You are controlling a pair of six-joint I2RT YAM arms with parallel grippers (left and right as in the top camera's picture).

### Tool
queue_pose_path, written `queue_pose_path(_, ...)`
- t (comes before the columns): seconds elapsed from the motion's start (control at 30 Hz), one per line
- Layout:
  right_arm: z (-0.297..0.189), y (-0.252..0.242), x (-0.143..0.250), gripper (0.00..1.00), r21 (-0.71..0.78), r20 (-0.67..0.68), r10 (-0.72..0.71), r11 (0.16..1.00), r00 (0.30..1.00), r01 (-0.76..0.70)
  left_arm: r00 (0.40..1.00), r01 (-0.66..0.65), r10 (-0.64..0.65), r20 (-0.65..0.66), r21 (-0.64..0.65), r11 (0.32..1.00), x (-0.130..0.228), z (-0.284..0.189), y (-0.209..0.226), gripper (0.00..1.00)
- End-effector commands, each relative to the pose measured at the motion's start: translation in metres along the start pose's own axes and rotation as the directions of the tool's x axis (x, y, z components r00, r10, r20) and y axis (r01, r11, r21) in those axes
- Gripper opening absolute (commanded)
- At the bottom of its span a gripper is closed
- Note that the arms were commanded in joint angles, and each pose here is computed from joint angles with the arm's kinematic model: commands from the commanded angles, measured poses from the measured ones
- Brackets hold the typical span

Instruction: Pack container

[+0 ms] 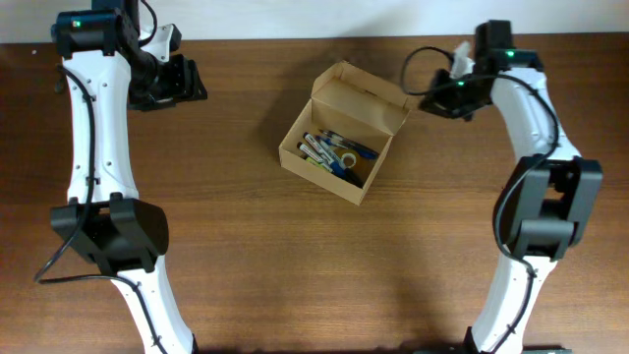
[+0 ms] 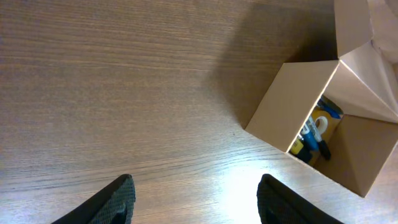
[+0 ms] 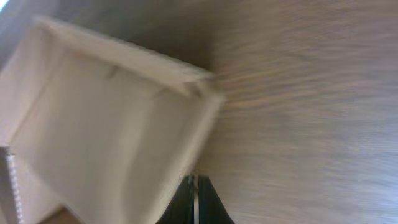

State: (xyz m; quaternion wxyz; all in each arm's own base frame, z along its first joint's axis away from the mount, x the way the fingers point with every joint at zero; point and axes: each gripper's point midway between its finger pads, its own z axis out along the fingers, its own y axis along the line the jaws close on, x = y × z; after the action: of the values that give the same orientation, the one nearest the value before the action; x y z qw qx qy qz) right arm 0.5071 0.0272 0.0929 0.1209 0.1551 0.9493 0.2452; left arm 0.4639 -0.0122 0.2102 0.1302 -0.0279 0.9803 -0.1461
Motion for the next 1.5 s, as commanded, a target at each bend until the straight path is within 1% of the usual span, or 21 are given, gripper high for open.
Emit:
queue_pose_path(0.0, -0.010, -0.031, -0.004, 0.04, 0.059, 0.008, 0.025, 0.998, 1.000, -0.025, 0.999, -0.035, 0.035, 0.033, -0.007, 0.999, -0.003, -0.012, -0.002, 0.64)
queue_pose_path(0.07, -0.012, -0.038, 0.002, 0.04, 0.069, -0.019, 0.044, 0.997, 0.999, -0.043, 0.999, -0.035, 0.036, 0.033, -0.007, 0.999, -0.003, -0.012, -0.002, 0.64)
queue_pose_path(0.13, -0.010, -0.039, 0.011, 0.04, 0.073, -0.054, 0.028, 0.997, 0.998, -0.024, 0.999, -0.036, 0.036, 0.037, -0.007, 0.999, -0.004, -0.012, -0.002, 0.64)
queue_pose_path(0.3, 0.006, -0.024, 0.028, 0.04, 0.071, -0.104, -0.011, 0.997, 0.994, 0.018, 0.998, -0.037, 0.038, 0.041, -0.008, 0.999, -0.005, -0.012, -0.002, 0.64)
queue_pose_path(0.6, 0.039, 0.026, 0.037, 0.04, 0.030, -0.100, -0.147, 0.988, 0.984, 0.150, 0.999, -0.037, 0.037, 0.039, -0.008, 0.999, -0.004, -0.012, -0.002, 0.64)
queue_pose_path(0.83, 0.058, 0.045, 0.043, 0.04, 0.011, -0.104, -0.208, 0.978, 0.973, 0.210, 0.999, -0.036, 0.036, 0.035, -0.007, 0.999, -0.003, -0.012, -0.002, 0.64)
queue_pose_path(0.87, 0.059, 0.048, 0.042, 0.04, 0.000, -0.096, -0.236, 0.972, 0.967, 0.237, 0.999, -0.036, 0.036, 0.035, -0.007, 0.999, -0.003, -0.012, -0.002, 0.64)
queue_pose_path(1.03, 0.060, 0.079, 0.051, 0.04, -0.160, -0.086, -0.372, 0.921, 0.924, 0.355, 0.999, -0.036, 0.036, 0.038, -0.007, 0.999, -0.004, -0.012, -0.002, 0.65)
queue_pose_path(1.23, 0.067, 0.092, 0.068, 0.04, -0.178, -0.108, -0.461, 0.880, 0.881, 0.439, 0.998, -0.040, 0.041, 0.053, -0.008, 0.999, -0.008, -0.012, -0.002, 0.65)
queue_pose_path(1.33, 0.068, 0.085, 0.064, 0.04, -0.121, -0.109, -0.452, 0.890, 0.885, 0.440, 0.997, -0.038, 0.038, 0.062, -0.008, 0.999, -0.012, -0.008, -0.001, 0.65)
queue_pose_path(1.4, 0.066, 0.071, 0.055, 0.04, -0.062, -0.107, -0.396, 0.918, 0.912, 0.392, 0.998, -0.011, 0.011, 0.056, -0.002, 1.000, -0.014, 0.000, 0.001, 0.65)
queue_pose_path(1.47, 0.062, 0.059, 0.048, 0.04, -0.038, -0.099, -0.353, 0.936, 0.930, 0.351, 0.999, -0.008, 0.007, 0.038, 0.037, 0.999, -0.015, 0.012, -0.002, 0.63)
